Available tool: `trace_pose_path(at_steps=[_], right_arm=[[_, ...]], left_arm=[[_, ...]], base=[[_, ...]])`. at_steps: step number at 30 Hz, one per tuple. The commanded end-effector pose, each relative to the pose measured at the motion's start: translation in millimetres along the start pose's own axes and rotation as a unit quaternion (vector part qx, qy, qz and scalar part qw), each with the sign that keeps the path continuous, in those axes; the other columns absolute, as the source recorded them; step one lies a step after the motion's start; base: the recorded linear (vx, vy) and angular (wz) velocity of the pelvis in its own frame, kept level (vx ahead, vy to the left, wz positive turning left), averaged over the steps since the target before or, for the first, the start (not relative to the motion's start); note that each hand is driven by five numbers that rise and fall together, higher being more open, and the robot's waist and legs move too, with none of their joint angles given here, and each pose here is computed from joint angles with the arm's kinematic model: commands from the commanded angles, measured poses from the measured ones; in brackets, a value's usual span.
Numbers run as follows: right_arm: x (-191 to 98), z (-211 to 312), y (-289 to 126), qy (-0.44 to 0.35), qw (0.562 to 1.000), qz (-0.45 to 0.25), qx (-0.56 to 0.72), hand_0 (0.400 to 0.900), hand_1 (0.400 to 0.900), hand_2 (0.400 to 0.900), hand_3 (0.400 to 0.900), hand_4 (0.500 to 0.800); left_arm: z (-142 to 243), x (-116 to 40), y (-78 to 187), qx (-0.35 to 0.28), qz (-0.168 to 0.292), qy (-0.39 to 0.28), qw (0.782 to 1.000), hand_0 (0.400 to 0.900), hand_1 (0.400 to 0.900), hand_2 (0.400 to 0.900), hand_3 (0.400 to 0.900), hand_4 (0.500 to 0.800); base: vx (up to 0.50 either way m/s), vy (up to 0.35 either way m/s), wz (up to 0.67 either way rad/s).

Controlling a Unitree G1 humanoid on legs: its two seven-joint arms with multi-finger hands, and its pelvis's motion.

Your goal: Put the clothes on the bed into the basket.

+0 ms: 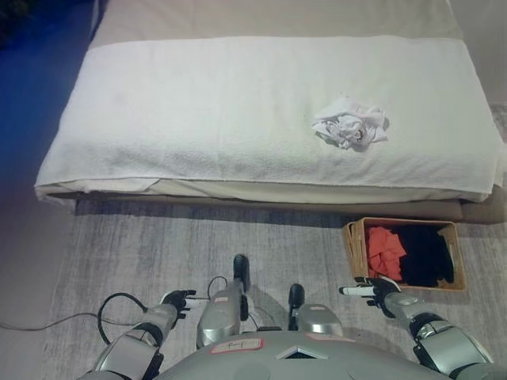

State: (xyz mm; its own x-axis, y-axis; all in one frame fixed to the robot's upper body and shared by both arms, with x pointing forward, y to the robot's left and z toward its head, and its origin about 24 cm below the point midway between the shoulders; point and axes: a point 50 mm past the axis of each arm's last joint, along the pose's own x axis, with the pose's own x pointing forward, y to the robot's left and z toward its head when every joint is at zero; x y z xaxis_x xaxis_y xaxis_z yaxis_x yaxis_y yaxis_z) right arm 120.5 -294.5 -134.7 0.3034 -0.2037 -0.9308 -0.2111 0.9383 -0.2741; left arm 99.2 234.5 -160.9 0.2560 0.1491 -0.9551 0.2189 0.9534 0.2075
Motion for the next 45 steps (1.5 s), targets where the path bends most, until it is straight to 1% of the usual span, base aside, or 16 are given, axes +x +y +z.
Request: trace_pose_path(at_steps=[1,5,9,13,19,23,27,29,32,36,37,39,43,44,45], right_arm=[[-0.3,8.8,-1.3,-0.015,0.999,0.006,-0.031,0.9,0.9,0.9,0.9,0.8],[0.9,7.9,6.4,-0.01,0.999,0.021,-0.039,0.9,0.9,0.9,0.9,0.8],[2.3,3.7,17.4,-0.002,0.999,0.037,-0.036,0.9,0.9,0.9,0.9,0.8],[3.2,2.2,25.3,0.002,0.998,0.05,-0.031,0.9,0.9,0.9,0.9,0.8],[4.0,19.4,30.1,-0.023,0.998,0.053,-0.04,0.9,0.9,0.9,0.9,0.8],[2.5,35.7,19.4,-0.049,0.997,0.037,-0.044,0.9,0.9,0.9,0.9,0.8],[-2.6,66.8,2.2,-0.095,0.994,0.009,-0.056,0.9,0.9,0.9,0.9,0.8],[-13.4,98.4,-22.9,-0.146,0.986,-0.029,-0.07,0.9,0.9,0.9,0.9,0.8],[-33.9,132.7,-60.0,-0.201,0.972,-0.087,-0.087,0.9,0.9,0.9,0.9,0.8],[-61.3,167.0,-100.0,-0.243,0.951,-0.158,-0.112,0.9,0.9,0.9,0.9,0.8],[-71.9,180.0,-109.1,-0.258,0.942,-0.173,-0.127,0.9,0.9,0.9,0.9,0.8],[-93.1,206.3,-120.4,-0.296,0.921,-0.203,-0.153,0.9,0.9,0.9,0.9,0.8],[-133.1,258.1,-126.2,-0.359,0.877,-0.251,-0.198,0.9,0.9,0.9,0.9,0.8],[-143.2,268.8,-129.4,-0.368,0.867,-0.265,-0.205,0.9,0.9,0.9,0.9,0.8],[-147.3,274.3,-130.1,-0.371,0.863,-0.272,-0.209,0.9,0.9,0.9,0.9,0.8]], left_arm=[[7.0,-1.6,19.8,-0.004,0.025,-0.015,1.0,0.9,0.9,0.9,0.9,0.8],[6.5,-2.6,27.9,-0.002,0.036,-0.015,0.999,0.9,0.9,0.9,0.9,0.8],[20.1,-4.2,39.8,0.001,0.051,-0.034,0.998,0.9,0.9,0.9,0.9,0.8],[22.3,-5.8,48.3,0.003,0.06,-0.037,0.997,0.9,0.9,0.9,0.9,0.8],[25.9,-8.4,61.7,0.0,0.082,-0.038,0.996,0.9,0.9,0.9,0.9,0.8],[30.4,-8.5,62.7,-0.003,0.083,-0.04,0.996,0.9,0.9,0.9,0.9,0.8],[35.4,-8.5,62.7,-0.002,0.084,-0.046,0.995,0.9,0.9,0.9,0.9,0.8],[33.5,-8.9,64.9,-0.007,0.086,-0.045,0.995,0.9,0.9,0.9,0.9,0.8],[24.7,-8.6,64.1,-0.008,0.08,-0.036,0.996,0.9,0.9,0.9,0.9,0.8],[2.4,-5.4,46.0,0.002,0.051,-0.008,0.999,0.9,0.9,0.9,0.9,0.8],[-1.7,-4.9,41.0,0.008,0.041,-0.006,0.999,0.9,0.9,0.9,0.9,0.8],[-4.1,-3.9,31.6,0.018,0.025,-0.007,1.0,0.9,0.9,0.9,0.9,0.8],[-1.4,-1.8,15.4,0.027,0.008,-0.01,1.0,0.9,0.9,0.9,0.9,0.8],[-0.5,-1.5,12.6,0.027,0.006,-0.012,1.0,0.9,0.9,0.9,0.9,0.8],[-0.2,-1.2,10.5,0.027,0.004,-0.012,1.0,0.9,0.9,0.9,0.9,0.8]], base=[[0.242,0.171,-0.64],[0.268,0.211,-0.4],[0.245,0.252,-0.18],[0.219,0.248,0.08],[0.158,0.189,0.18],[0.184,0.044,0.19],[0.104,-0.077,0.2],[0.107,-0.123,0.12],[0.123,-0.146,0.18],[0.192,-0.189,0.14],[0.188,-0.197,0.21],[0.15,-0.187,0.17],[0.104,-0.163,0.12],[0.099,-0.139,0.07],[0.093,-0.12,0.04]])
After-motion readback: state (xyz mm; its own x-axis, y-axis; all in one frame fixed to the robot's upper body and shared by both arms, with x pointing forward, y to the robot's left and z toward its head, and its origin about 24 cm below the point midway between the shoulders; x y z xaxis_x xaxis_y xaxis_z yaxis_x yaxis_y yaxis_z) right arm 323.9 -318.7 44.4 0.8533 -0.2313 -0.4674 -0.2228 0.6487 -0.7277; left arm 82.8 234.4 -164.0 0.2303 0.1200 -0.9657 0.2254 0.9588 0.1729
